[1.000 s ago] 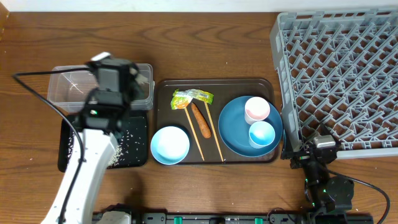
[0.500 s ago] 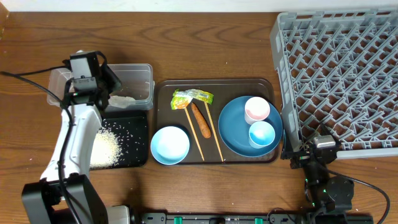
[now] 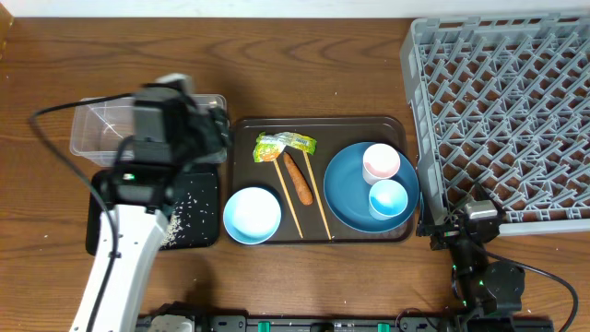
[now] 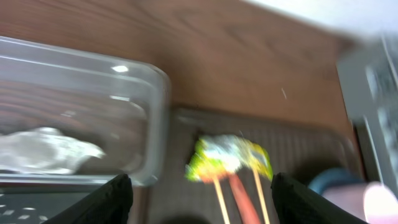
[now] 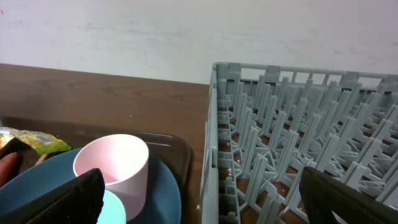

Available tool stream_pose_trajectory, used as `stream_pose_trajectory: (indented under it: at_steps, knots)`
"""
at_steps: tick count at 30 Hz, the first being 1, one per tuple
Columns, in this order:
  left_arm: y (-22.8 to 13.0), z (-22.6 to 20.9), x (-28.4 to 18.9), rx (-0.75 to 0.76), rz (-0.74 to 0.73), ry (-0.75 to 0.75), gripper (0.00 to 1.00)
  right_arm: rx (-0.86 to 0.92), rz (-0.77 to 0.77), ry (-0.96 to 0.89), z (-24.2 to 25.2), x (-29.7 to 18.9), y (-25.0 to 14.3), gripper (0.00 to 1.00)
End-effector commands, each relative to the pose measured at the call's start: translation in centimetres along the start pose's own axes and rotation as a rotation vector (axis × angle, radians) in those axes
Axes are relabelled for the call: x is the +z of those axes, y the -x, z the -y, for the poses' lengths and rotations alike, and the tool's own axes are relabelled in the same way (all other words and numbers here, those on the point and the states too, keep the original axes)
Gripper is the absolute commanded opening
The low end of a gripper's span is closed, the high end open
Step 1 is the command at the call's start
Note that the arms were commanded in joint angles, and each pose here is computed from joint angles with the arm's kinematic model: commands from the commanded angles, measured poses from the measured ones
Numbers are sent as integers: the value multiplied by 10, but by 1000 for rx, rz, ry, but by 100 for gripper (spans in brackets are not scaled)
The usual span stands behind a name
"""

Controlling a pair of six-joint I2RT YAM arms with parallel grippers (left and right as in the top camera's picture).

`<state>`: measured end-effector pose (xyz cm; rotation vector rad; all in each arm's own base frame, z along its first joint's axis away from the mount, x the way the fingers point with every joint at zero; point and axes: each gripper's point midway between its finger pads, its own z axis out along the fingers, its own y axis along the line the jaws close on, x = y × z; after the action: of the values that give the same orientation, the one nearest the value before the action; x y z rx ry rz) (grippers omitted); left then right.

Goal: Sort waste into correct bins and load items into the dishwasher rack
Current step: 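Move the left gripper to the green snack wrapper and grasp it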

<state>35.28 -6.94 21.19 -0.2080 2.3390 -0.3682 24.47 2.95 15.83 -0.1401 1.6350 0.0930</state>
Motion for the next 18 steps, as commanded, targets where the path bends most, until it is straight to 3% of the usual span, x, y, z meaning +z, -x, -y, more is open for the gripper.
stream_pose_trajectory:
  at_steps: [1,7,12,18]
  knots:
    - [-14,25,9,171,-44,-15,75,-9,-2,8,-2,0,-1,99]
    - [-39,34,42,310,-92,111,81,-9,-2,7,-2,0,-1,99]
    - [-66,40,77,426,-182,114,90,-9,-2,7,-2,0,-1,99]
    - [-95,28,118,559,-289,133,91,-9,-2,7,-2,0,-1,99]
